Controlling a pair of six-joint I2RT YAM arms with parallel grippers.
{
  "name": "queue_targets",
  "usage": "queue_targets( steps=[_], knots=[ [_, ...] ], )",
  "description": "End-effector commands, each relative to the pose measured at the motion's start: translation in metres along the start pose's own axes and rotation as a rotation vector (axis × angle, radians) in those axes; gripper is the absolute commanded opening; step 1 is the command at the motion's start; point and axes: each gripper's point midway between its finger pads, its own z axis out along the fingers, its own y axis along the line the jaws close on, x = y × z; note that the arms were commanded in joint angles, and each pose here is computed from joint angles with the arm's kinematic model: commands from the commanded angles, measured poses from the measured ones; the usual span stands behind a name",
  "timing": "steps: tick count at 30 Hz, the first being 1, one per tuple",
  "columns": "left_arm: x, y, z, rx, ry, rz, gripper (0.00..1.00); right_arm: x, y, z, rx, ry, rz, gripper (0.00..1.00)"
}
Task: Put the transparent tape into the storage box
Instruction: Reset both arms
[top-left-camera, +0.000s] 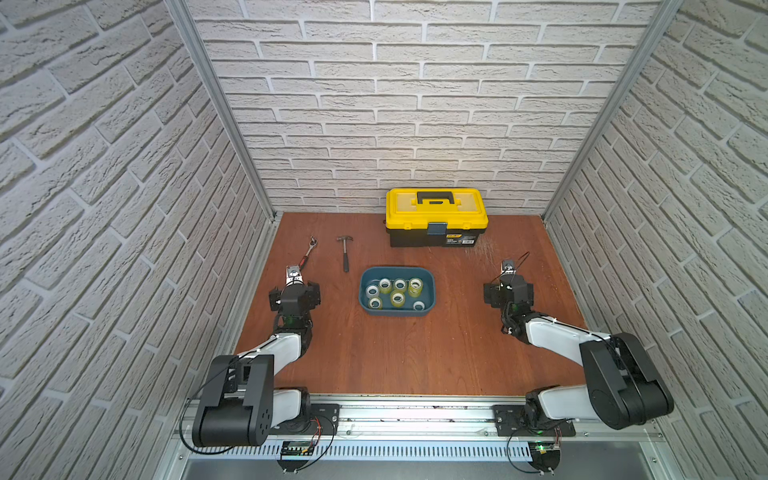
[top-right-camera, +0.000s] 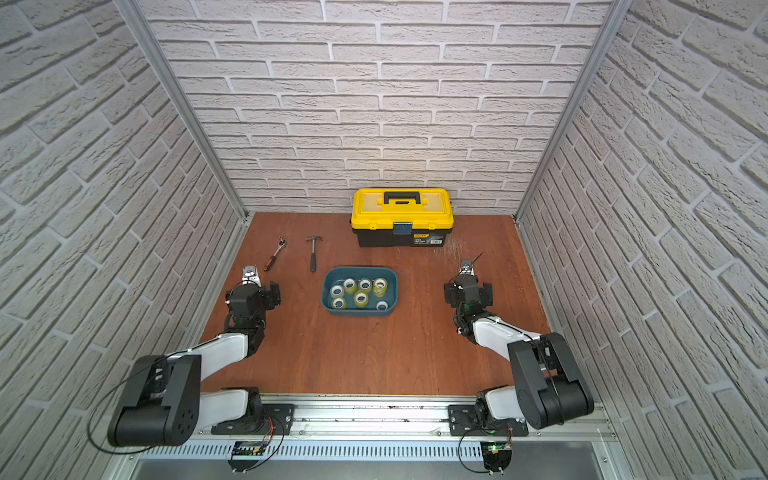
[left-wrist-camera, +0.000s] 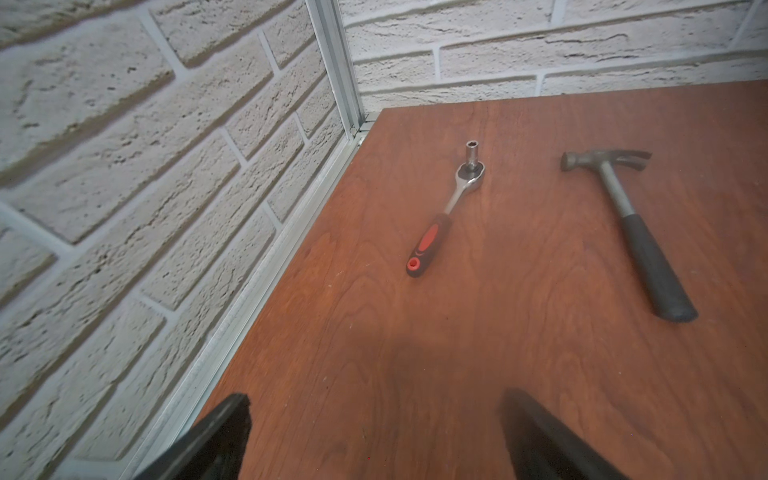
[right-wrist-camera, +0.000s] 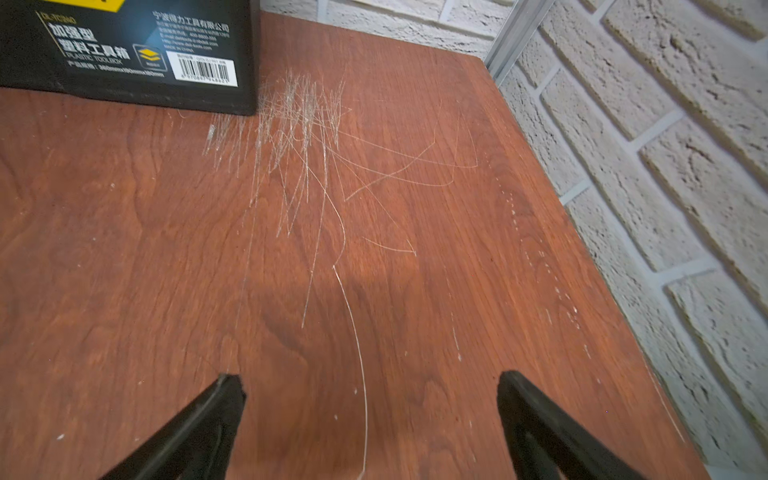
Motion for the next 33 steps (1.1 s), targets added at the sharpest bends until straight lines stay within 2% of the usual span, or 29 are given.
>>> queue_targets(
  steps=[1,7,14,17,33],
  knots=[
    [-0.023,0.001,0.002,0.005,-0.106,-0.027,0.98,-0.042,-0.004,0.001,0.005,-0.153,0.045,0.99],
    [-0.019,-0.011,0.013,0.046,-0.124,-0.018,0.98,-0.037,-0.009,0.003,0.013,-0.225,0.074,0.99],
    [-0.009,-0.028,0.029,0.100,-0.088,0.020,0.98,-0.028,-0.005,0.012,-0.101,-0.227,0.114,0.99],
    [-0.004,-0.028,0.034,0.101,-0.060,0.020,0.98,-0.028,0.002,0.012,-0.137,-0.228,0.091,1.00],
    [-0.004,-0.031,0.039,0.159,-0.045,-0.001,0.98,-0.025,0.002,0.014,-0.129,-0.225,0.094,0.99]
  ],
)
